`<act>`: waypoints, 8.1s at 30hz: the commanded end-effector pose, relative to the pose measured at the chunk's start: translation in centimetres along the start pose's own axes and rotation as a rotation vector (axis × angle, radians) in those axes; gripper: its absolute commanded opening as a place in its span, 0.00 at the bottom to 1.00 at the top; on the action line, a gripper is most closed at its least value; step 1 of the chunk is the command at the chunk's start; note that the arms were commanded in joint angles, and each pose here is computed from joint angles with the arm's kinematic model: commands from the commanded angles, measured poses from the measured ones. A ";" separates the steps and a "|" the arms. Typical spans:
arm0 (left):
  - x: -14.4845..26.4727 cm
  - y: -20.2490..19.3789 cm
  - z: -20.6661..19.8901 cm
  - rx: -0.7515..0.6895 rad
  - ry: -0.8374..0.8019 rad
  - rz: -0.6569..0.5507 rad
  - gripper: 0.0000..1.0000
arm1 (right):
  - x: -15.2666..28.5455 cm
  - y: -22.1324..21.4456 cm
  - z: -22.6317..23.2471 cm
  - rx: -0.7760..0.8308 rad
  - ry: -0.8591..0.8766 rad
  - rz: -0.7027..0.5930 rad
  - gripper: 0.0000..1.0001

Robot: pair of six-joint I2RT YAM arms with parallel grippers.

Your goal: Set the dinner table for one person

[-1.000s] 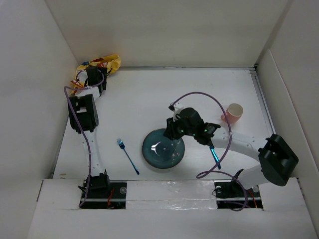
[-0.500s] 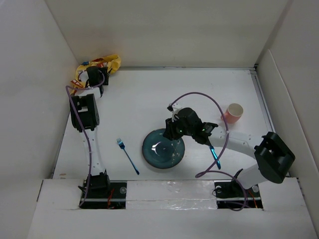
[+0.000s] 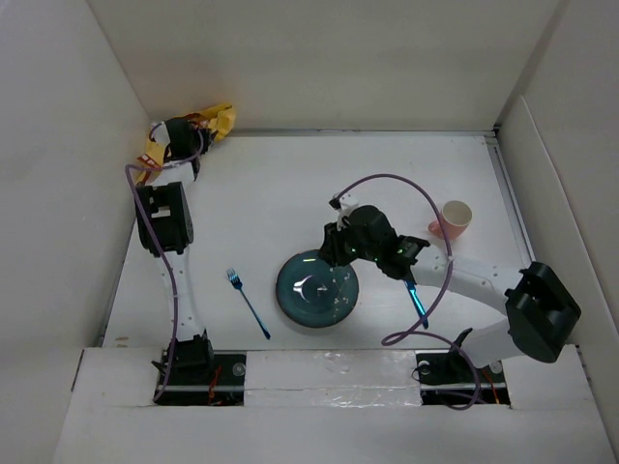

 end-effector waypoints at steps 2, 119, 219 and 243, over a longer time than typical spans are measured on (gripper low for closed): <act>10.4 -0.4 -20.5 -0.249 -0.486 0.031 0.00 | 1.7 4.2 1.5 -0.032 0.023 -0.187 0.35; 25.3 -5.8 11.8 -0.537 0.478 0.126 0.55 | -2.2 1.3 -15.9 -0.437 -0.364 -0.101 0.51; 42.5 -17.1 4.4 -0.842 -0.316 0.334 0.32 | -3.4 6.4 -18.3 -0.456 -0.824 0.086 0.43; 44.0 -15.3 5.4 -0.867 -0.458 0.321 0.33 | -0.4 -1.0 -21.0 -0.554 -0.823 0.515 0.41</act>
Point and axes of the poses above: each gripper's point midway between its finger pads, its own x axis back along the fingers, its own z axis along the line the jaws close on, y = z × x, the point moved 10 cm from there along x, back along the fingers, and after that the axes turned 3 degrees about x, right-handed, at the moved point
